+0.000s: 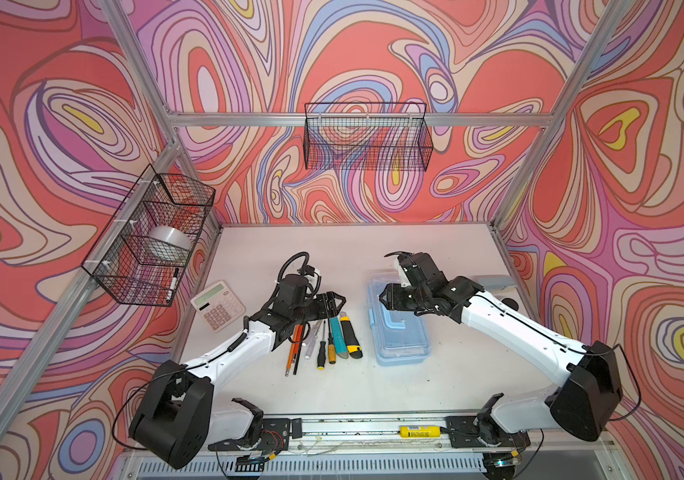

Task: Pack the tool kit
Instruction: 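Reach both grippers to the clear tool box, gripping its lid edges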

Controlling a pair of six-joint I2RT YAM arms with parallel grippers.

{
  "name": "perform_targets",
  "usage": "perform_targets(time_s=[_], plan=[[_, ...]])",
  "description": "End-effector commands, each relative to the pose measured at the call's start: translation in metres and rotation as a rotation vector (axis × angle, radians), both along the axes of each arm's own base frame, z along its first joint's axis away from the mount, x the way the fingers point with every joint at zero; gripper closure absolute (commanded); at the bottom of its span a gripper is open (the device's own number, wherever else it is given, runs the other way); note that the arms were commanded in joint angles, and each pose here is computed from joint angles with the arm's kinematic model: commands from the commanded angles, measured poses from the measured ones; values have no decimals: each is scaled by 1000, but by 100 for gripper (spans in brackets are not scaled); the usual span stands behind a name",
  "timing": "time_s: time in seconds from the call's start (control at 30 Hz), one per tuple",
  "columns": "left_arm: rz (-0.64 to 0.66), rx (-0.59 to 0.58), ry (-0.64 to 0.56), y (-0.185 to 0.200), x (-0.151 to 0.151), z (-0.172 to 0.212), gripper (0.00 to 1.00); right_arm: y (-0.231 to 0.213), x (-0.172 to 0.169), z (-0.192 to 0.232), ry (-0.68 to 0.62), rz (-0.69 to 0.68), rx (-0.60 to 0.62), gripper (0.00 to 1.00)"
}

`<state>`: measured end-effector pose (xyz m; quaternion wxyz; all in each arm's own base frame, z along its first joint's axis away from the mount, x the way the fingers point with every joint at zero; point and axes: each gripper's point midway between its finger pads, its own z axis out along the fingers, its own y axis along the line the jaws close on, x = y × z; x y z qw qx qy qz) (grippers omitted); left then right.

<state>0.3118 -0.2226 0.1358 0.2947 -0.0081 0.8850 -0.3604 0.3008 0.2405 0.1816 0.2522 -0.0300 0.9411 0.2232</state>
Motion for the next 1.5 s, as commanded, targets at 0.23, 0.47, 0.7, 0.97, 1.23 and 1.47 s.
perform_targets(time_s=[0.23, 0.47, 0.7, 0.97, 1.23, 1.47], plan=[[-79, -21, 1, -47, 9, 2, 34, 7, -17, -29, 113, -19, 79, 47], [-103, -14, 12, -58, 12, -5, 33, 12, -16, -35, 121, -9, 95, 47], [-123, -16, 17, -71, 17, -11, 33, 19, -17, -43, 134, 25, 156, 47], [-161, -21, 26, -87, 17, -17, 33, 18, -12, -38, 137, 63, 314, 49], [-189, -32, 32, -98, 13, -21, 33, 23, -7, -41, 146, 109, 417, 52], [-195, -41, 48, -103, 9, -27, 33, 31, -1, -49, 158, 120, 467, 53]])
